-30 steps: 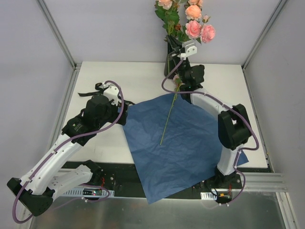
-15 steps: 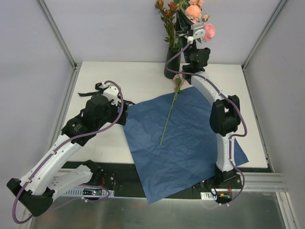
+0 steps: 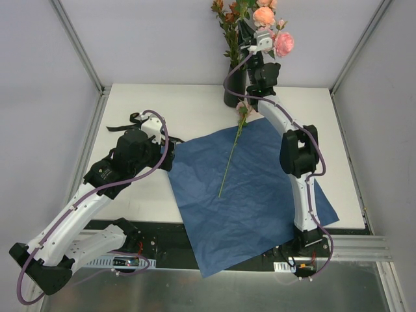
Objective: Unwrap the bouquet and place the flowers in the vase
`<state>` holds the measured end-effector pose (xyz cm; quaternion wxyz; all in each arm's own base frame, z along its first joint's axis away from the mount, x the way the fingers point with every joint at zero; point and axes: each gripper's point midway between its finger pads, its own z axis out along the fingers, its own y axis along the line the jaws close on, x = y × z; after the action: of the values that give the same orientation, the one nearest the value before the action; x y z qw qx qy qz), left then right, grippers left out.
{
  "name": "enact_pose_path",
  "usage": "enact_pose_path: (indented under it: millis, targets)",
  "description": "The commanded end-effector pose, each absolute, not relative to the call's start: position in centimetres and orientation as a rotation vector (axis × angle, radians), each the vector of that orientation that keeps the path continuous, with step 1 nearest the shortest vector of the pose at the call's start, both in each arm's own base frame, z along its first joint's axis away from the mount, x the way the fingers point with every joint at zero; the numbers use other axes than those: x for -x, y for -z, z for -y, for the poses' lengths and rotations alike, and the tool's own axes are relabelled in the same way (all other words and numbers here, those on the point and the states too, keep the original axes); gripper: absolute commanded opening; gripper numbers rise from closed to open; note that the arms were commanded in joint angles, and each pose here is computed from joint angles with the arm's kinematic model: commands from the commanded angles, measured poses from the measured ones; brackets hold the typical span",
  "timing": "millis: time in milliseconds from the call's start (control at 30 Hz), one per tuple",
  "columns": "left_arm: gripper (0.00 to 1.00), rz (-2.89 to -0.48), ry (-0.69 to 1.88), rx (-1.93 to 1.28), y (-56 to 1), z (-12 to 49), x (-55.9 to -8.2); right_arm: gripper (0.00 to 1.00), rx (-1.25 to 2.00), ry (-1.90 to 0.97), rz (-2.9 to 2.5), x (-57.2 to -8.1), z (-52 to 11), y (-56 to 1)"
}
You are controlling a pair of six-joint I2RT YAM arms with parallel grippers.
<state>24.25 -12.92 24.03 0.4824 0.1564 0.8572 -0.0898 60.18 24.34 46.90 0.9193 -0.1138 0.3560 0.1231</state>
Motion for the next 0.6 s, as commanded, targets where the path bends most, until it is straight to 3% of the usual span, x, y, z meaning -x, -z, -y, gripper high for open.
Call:
enact_pose_path:
  millis: [0,200,567]
  targets:
    - [0.99,-2.033,0.242,-0.389,-25.5,13.3,-24.4,0.0,0.217,-0.241,-0.666,-59.2,-23.4,-49.3]
    - [0.99,-2.031,0.238,-0.385,-25.6,13.2,-24.4,0.09,0.192,-0.224,-0.717,-60.0,-22.7,-48.0]
    - [0.99,-2.025,0.227,-0.377,-25.7,13.0,-24.4,0.37,0.112,-0.221,-0.82,-58.7,-22.0,-47.4]
